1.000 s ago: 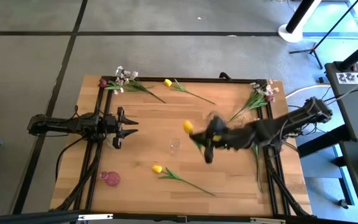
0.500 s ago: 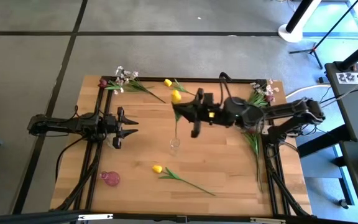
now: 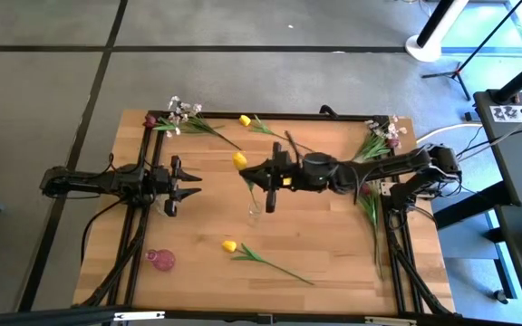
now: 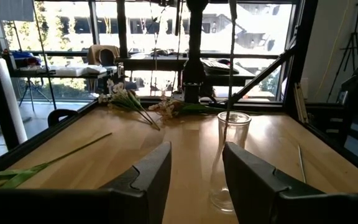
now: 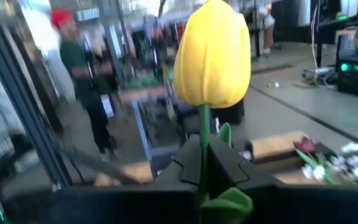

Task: Sort flowers into vase by color
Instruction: Put the bottom right yellow flower into the right transparent vase

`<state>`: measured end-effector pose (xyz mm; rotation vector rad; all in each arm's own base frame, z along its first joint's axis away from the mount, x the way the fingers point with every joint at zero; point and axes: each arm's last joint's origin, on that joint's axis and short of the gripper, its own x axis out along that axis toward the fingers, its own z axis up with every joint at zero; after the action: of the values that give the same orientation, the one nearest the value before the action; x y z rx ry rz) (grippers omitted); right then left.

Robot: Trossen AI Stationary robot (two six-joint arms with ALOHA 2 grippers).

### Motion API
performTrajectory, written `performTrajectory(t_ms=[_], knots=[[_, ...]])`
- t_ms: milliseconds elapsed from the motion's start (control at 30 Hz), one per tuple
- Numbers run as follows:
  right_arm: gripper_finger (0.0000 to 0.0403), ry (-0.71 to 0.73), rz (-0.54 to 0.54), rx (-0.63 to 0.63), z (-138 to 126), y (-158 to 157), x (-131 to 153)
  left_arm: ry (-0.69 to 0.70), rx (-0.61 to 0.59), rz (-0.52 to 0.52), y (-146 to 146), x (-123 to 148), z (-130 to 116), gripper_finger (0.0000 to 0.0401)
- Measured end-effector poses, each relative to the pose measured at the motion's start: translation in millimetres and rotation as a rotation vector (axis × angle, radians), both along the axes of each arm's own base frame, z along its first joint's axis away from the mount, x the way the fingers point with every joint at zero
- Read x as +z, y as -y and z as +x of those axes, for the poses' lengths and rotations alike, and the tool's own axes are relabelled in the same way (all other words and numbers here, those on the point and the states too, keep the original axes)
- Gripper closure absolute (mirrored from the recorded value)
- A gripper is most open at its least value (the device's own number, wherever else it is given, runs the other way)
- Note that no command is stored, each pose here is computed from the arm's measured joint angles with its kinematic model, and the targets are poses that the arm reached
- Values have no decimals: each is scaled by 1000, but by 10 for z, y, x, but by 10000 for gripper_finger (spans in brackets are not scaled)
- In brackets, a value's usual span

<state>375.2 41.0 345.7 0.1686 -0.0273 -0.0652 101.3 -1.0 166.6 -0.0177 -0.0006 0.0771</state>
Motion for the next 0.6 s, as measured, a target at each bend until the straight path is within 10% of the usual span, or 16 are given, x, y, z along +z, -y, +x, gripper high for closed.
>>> performTrajectory(t_ms=[267,600], knots=[[272,-268,-95,-8,-83,-32,-159,0,0,0,0,0,0,258],[133,-600,-19,62,-360,-21,430,0,0,1,0,0,0,258]])
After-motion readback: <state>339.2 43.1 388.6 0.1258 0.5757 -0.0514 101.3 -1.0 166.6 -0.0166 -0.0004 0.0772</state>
